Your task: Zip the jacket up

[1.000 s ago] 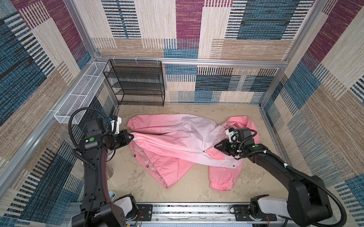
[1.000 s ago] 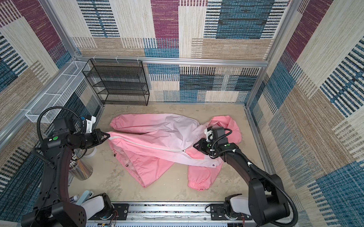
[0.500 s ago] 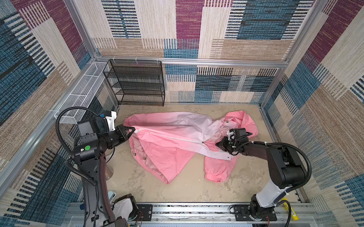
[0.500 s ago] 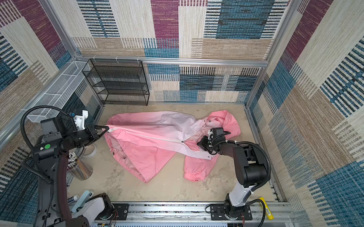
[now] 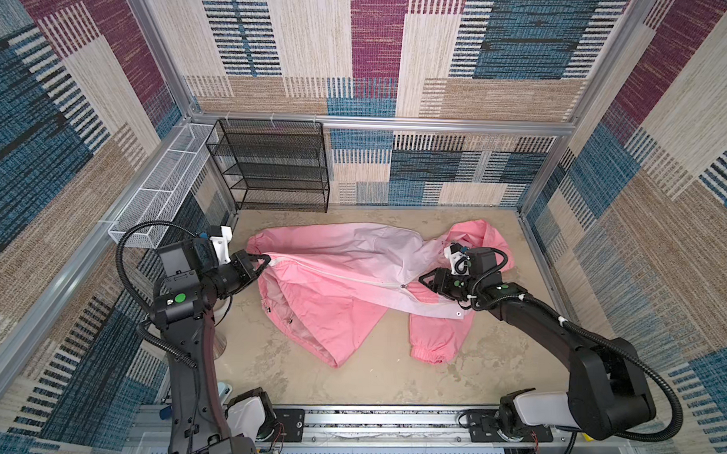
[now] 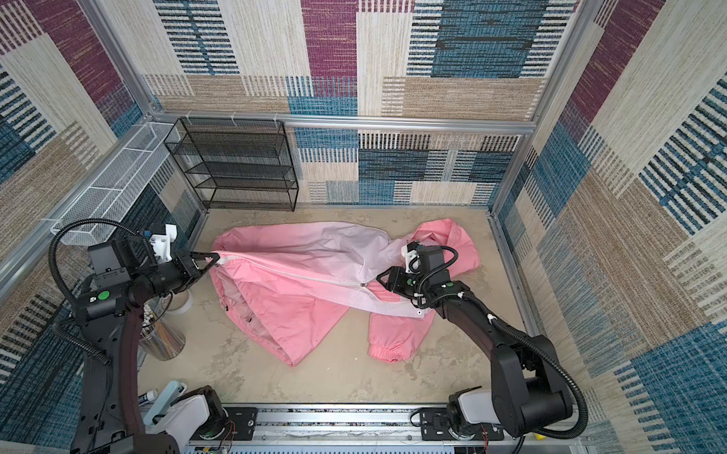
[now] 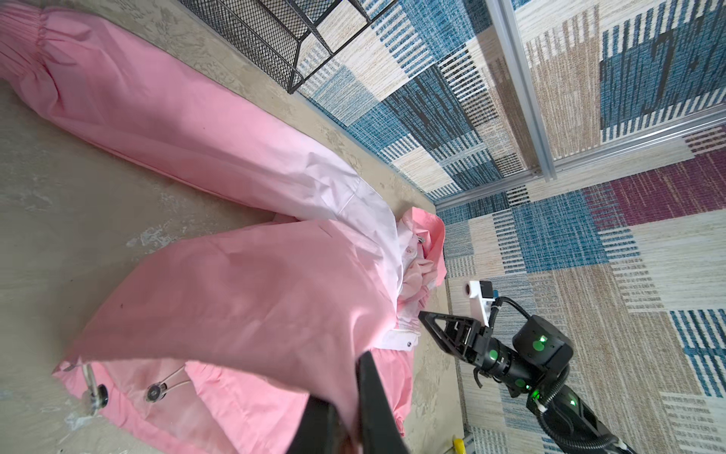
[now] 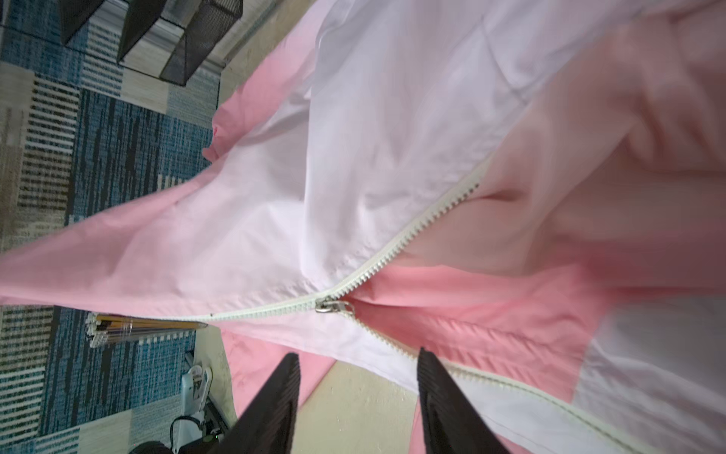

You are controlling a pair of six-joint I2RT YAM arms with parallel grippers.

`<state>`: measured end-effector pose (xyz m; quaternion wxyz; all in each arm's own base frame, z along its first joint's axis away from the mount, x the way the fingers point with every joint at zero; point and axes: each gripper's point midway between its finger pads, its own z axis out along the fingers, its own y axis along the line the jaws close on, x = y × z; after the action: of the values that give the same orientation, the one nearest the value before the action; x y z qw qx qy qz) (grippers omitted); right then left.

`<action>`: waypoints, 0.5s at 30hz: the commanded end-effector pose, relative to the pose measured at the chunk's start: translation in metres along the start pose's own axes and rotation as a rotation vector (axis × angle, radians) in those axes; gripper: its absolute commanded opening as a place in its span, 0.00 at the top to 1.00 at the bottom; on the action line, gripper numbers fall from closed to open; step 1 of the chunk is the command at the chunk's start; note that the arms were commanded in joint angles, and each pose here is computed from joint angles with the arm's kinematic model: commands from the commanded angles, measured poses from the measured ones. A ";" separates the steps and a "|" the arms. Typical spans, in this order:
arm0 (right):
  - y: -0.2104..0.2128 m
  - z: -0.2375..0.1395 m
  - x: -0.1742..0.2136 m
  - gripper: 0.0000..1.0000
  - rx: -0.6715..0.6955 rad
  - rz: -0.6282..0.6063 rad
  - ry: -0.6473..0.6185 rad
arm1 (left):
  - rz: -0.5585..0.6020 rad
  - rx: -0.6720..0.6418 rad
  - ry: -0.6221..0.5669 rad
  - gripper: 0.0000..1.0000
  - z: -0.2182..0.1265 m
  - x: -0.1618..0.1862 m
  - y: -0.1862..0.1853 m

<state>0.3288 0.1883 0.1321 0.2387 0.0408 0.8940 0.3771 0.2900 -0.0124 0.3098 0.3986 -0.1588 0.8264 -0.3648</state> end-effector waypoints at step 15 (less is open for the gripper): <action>0.035 0.042 0.011 0.35 -0.168 -0.181 0.076 | 0.050 -0.005 -0.004 1.00 -0.004 -0.004 -0.004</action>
<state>0.3260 0.2368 0.1160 0.2149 -0.0529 0.8814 0.4174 0.2877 -0.0128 0.3096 0.3922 -0.1575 0.8312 -0.3612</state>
